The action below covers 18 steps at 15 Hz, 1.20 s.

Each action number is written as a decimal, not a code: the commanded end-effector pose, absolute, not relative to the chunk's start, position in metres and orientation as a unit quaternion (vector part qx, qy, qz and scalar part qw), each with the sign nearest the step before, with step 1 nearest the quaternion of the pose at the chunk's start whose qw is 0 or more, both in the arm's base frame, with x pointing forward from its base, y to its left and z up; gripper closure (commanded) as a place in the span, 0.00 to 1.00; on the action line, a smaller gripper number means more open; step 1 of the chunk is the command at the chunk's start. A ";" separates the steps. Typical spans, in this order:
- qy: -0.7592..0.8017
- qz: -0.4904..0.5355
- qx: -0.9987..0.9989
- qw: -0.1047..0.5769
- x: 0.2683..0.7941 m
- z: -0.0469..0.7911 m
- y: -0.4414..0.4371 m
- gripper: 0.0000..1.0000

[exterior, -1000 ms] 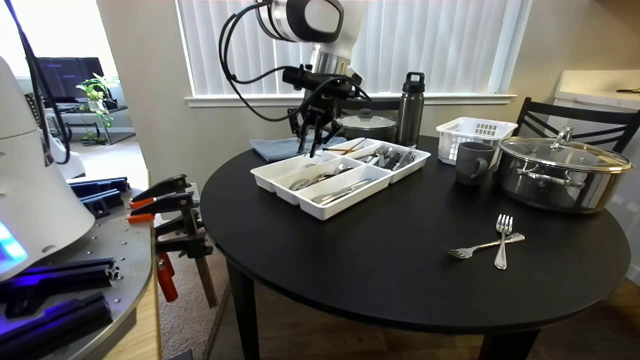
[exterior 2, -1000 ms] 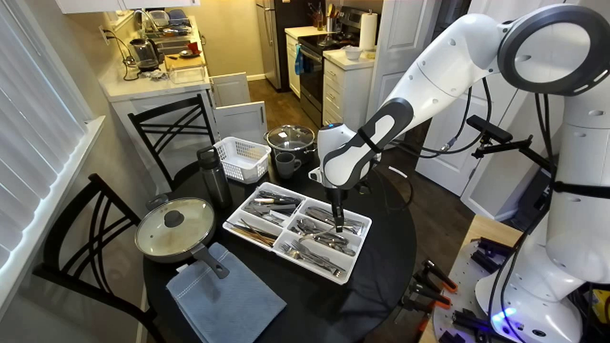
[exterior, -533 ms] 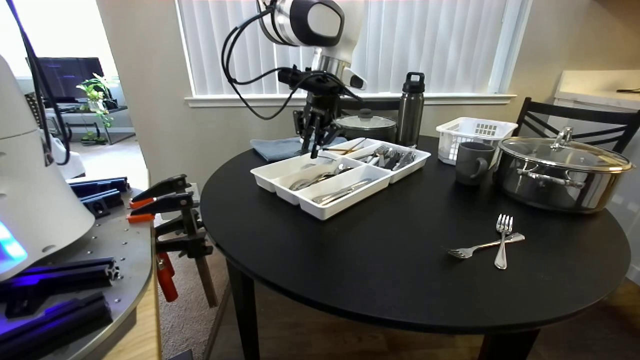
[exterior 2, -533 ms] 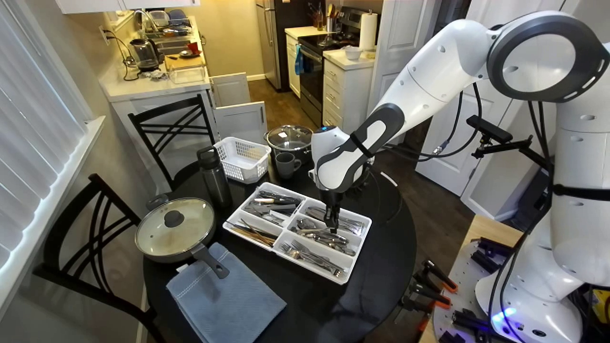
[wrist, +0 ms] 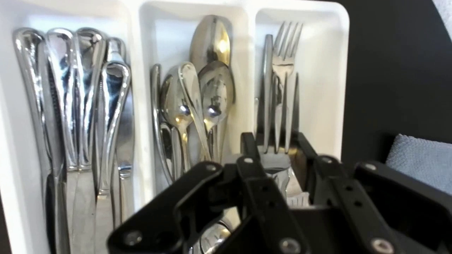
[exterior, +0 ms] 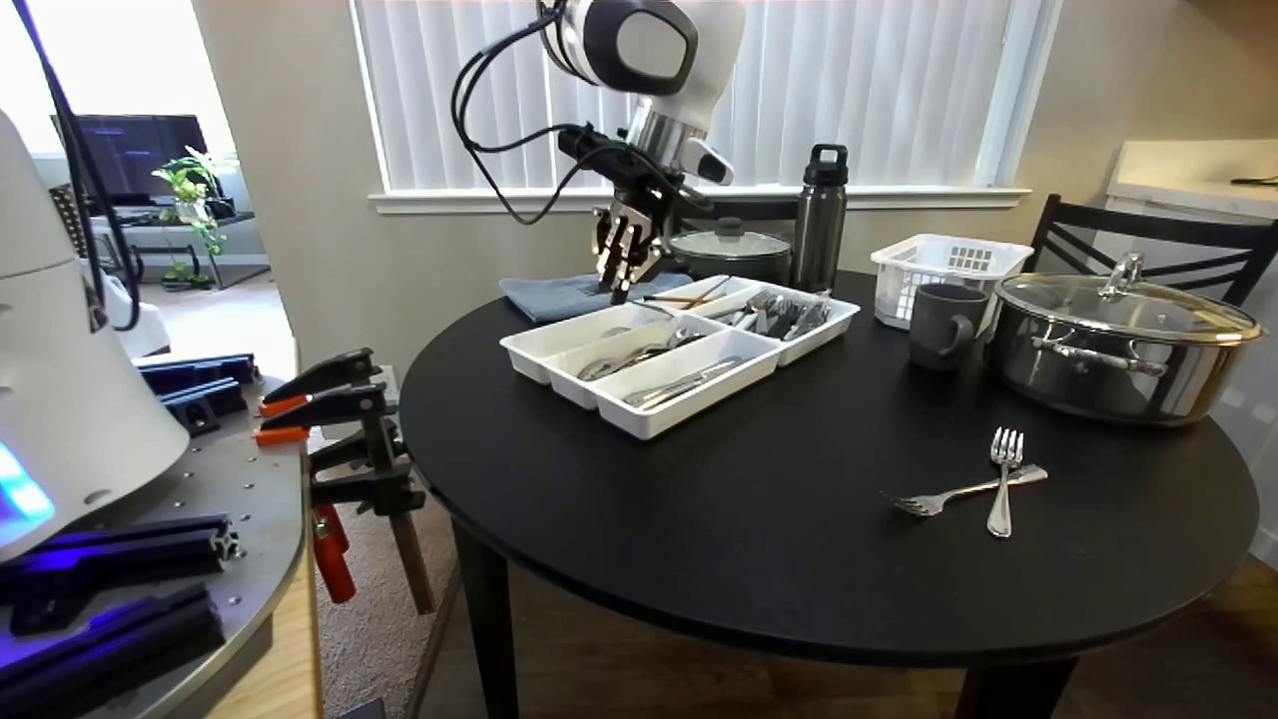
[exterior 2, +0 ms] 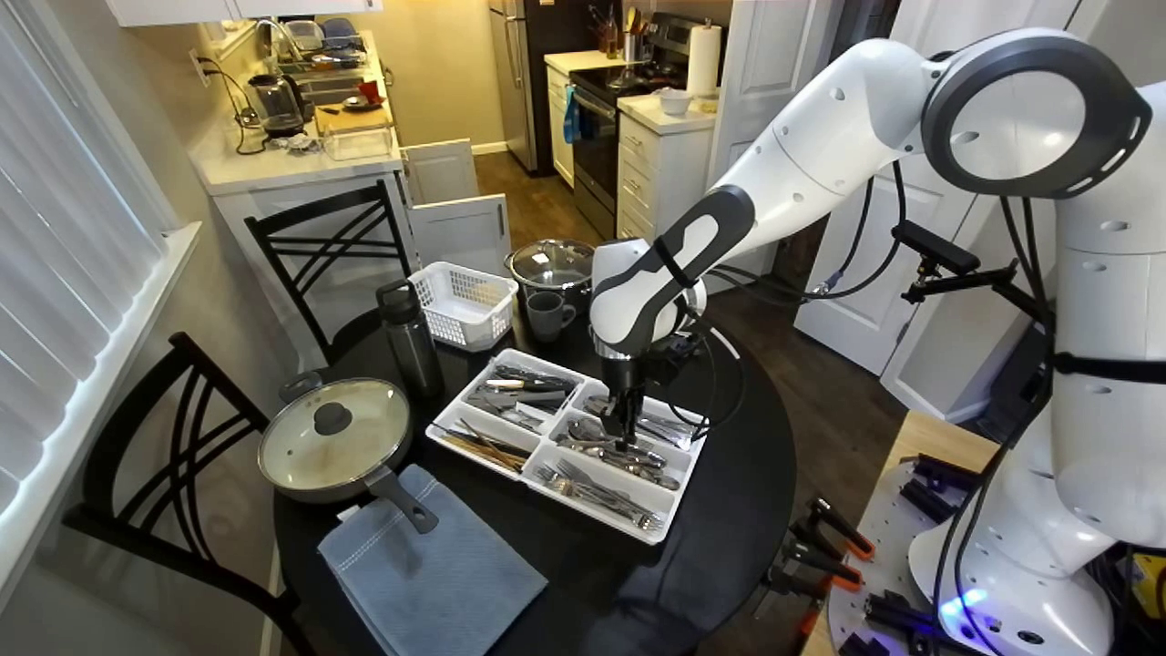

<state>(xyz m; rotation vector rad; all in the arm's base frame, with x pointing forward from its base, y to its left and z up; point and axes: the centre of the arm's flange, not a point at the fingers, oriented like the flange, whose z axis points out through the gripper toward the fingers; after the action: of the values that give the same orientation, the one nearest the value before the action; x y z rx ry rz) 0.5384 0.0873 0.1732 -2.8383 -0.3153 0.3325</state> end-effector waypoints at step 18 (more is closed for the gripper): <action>-0.127 0.125 -0.974 0.138 0.516 0.199 0.125 0.47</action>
<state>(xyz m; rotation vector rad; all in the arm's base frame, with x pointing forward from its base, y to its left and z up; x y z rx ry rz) 0.5209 0.1253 0.1972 -2.7867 -0.3664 0.3231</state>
